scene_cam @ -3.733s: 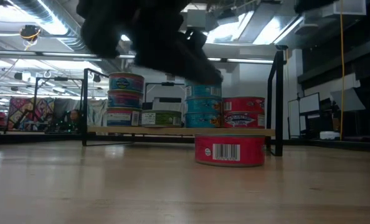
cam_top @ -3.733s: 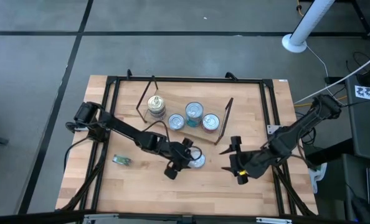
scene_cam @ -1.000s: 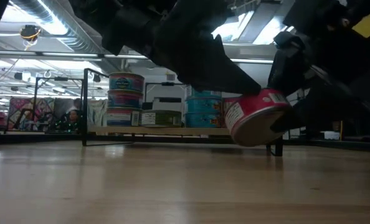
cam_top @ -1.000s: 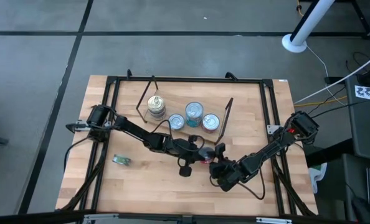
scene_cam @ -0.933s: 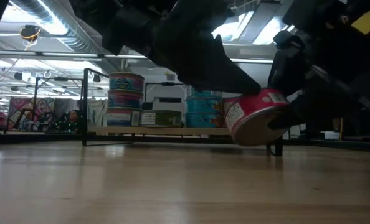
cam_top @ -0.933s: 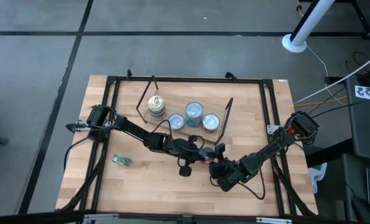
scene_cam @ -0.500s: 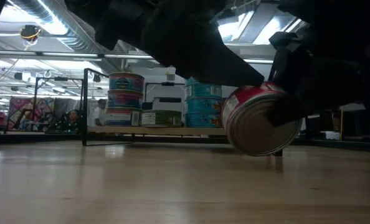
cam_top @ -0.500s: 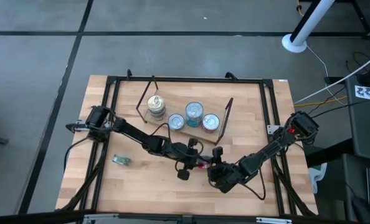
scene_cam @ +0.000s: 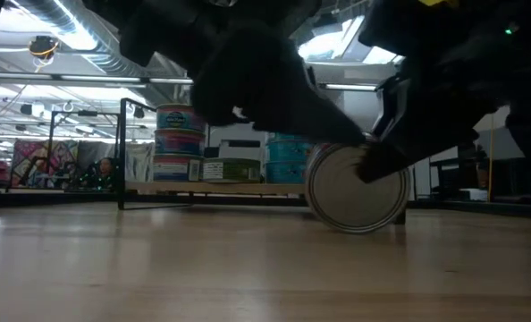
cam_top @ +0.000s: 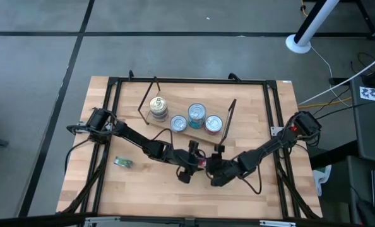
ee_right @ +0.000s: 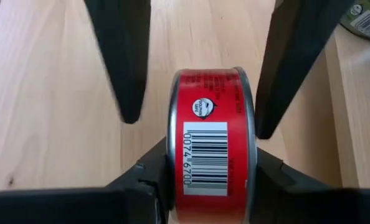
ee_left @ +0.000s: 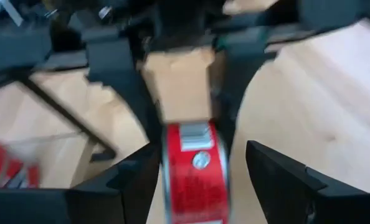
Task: Stack canned seafood by type on shelf
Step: Stack the red tuna can on the red tuna can on the shelf
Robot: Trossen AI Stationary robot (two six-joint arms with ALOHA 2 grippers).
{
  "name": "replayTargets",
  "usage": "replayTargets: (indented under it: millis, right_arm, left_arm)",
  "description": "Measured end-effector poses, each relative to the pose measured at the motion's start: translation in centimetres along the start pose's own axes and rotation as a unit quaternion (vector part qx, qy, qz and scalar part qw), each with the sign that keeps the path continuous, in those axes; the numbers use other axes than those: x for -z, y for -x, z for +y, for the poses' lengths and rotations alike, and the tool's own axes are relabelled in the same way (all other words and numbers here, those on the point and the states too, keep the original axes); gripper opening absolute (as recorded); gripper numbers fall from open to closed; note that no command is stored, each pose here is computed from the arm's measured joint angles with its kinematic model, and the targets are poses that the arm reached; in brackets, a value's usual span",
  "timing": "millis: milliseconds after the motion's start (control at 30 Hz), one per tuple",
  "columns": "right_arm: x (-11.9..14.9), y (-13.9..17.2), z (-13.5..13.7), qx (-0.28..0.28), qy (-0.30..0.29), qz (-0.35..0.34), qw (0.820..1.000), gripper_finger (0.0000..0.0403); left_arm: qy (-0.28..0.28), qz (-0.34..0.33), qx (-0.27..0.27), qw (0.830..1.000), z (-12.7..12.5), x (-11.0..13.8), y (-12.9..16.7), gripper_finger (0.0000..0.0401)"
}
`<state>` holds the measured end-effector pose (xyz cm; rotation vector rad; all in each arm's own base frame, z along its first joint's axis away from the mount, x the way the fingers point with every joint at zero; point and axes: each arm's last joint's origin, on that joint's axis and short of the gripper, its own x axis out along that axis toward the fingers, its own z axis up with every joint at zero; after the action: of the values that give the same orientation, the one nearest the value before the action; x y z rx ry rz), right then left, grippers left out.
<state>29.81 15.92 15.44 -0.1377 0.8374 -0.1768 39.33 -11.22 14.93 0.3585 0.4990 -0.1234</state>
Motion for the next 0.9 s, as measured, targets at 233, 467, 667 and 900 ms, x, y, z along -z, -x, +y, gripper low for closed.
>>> replayTargets:
  millis: [233,467,667,900]
  right_arm:
    - [-0.01,0.01,0.04,-0.001,-0.001,-0.001,1.0,0.0145]
    - [-0.06,-0.01,0.05,-0.002,0.004,-0.004,1.0,0.0141]
    - [-0.03,-0.06,0.05,-0.001,0.006,-0.004,1.0,0.0159]
    - [-0.02,-0.07,0.14,-0.023,0.006,0.004,1.0,0.0174]
  left_arm:
    - [0.0,0.037,-0.047,0.998,0.18,0.57,0.03,0.023]
    - [-0.013,0.045,-0.044,0.998,0.1,0.73,0.04,0.0199]
    - [-0.024,0.055,-0.041,0.997,0.08,0.91,0.05,0.0142]
    - [-0.026,0.054,-0.038,0.997,-0.22,0.85,0.12,0.0142]
